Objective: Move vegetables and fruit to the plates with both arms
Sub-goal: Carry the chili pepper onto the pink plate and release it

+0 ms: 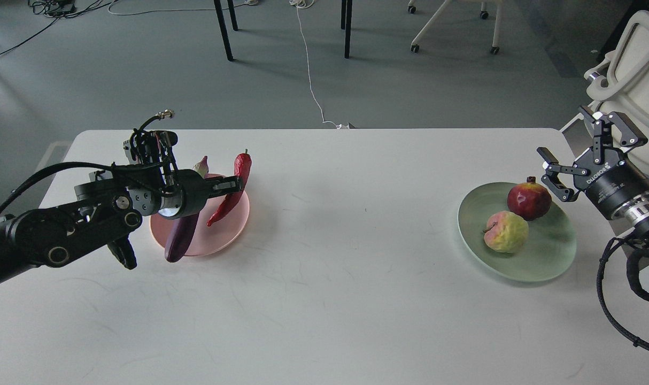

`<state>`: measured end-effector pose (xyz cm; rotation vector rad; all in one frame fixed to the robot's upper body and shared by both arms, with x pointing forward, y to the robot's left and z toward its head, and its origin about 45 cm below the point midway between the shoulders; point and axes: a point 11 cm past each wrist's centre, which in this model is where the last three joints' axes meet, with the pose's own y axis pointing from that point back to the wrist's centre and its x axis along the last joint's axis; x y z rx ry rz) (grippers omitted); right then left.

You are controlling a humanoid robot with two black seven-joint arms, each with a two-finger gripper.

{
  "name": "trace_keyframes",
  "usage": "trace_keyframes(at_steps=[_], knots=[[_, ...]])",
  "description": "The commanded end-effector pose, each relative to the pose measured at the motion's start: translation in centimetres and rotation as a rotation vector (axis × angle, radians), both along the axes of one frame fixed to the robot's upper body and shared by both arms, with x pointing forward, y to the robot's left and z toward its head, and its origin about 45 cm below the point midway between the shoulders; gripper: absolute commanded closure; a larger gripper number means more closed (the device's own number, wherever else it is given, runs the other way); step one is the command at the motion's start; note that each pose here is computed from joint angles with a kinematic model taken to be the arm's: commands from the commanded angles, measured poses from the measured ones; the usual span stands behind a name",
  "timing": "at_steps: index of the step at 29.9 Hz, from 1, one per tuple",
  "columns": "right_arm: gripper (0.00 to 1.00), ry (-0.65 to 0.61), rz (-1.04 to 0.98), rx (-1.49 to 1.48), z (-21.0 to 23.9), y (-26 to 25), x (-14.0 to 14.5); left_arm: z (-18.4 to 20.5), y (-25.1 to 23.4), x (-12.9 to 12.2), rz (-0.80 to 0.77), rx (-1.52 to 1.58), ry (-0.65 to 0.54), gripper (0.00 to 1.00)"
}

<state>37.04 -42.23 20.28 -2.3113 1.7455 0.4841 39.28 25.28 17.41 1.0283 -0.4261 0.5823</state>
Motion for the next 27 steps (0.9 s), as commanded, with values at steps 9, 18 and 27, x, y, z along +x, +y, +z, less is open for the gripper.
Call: trace_keyframes(at_steps=[9, 18, 27], knots=[[0.03, -0.002, -0.004, -0.003, 0.1, -0.2, 0.0, -0.5, -1.0, -1.8, 0.127, -0.103, 0.086, 0.87], [0.03, -0.001, -0.002, -0.002, 0.1, -0.1, 0.0, -1.2, 1.2, -2.9, 0.184, -0.085, 0.096, 0.85], [0.03, 0.000, -0.002, -0.005, 0.1, -0.2, 0.0, -0.8, 0.9, -2.6, 0.196, -0.100, 0.071, 0.00]])
